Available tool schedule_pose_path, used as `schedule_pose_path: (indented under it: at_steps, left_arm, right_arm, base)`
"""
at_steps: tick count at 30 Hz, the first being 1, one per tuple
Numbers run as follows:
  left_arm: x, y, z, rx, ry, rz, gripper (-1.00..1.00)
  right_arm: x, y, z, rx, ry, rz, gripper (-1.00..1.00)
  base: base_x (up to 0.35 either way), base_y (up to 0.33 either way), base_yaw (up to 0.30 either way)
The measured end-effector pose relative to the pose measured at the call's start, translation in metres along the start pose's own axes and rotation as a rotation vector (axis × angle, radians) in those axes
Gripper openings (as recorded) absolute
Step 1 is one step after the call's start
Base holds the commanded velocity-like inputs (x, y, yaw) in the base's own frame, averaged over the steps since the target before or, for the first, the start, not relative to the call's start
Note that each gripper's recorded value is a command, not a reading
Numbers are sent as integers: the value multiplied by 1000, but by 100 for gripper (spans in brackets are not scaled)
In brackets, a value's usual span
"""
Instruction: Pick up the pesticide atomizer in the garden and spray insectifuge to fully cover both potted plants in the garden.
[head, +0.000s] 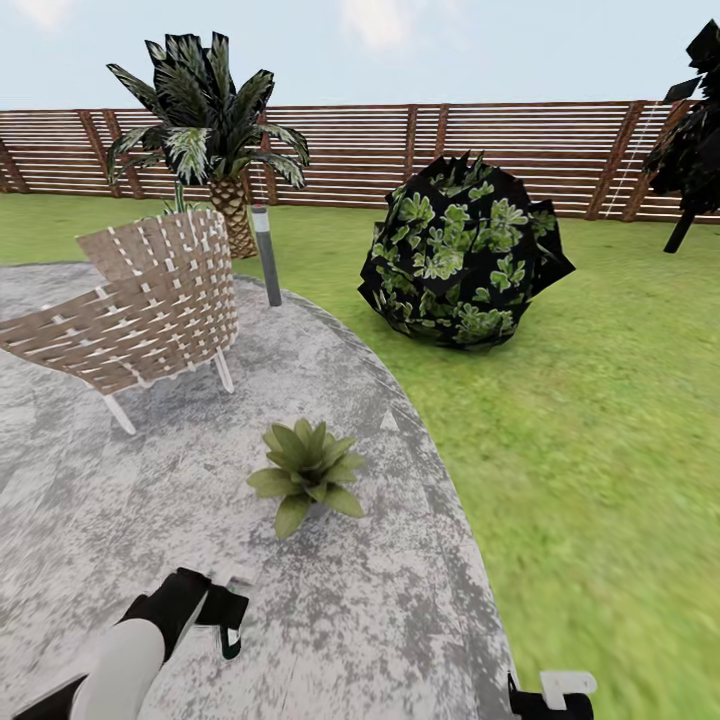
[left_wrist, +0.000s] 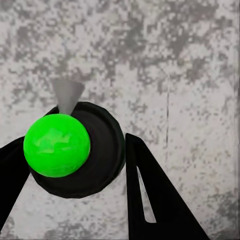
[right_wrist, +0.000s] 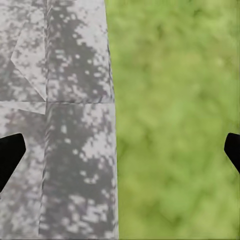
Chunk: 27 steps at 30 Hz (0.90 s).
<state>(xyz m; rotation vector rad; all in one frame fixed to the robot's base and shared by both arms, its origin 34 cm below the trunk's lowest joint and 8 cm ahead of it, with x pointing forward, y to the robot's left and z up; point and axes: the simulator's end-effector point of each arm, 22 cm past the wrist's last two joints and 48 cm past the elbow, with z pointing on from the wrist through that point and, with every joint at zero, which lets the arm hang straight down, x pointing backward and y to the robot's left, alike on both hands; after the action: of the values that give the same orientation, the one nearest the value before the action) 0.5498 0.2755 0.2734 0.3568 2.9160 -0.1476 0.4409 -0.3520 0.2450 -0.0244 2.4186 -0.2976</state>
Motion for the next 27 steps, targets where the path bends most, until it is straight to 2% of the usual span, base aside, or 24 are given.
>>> schedule_pose_path:
  at_steps: [7, 13, 20, 24, 27]
  left_arm:
    - [-2, -4, 0, 3, 3, 1, -100]
    - [0, -4, 0, 2, 7, 1, -100]
    - [1, -4, 1, 2, 8, 2, -100]
    - [-8, -1, -2, -1, -13, -14, -100]
    - [-18, -3, -4, 1, -27, 2, -100]
  right_arm:
    - [0, 8, -1, -18, 1, -5, 100]
    - [0, 7, -1, -13, 2, 1, 100]
    - [0, 8, -1, -11, 2, 4, 100]
    - [1, 8, -1, -12, 3, 4, 100]
    - [1, 7, -1, -12, 3, 3, 100]
  base:
    - [329, 36, 0]
    - [245, 225, 14]
    - [36, 35, 106]
    - [0, 0, 2]
    - [0, 0, 0]
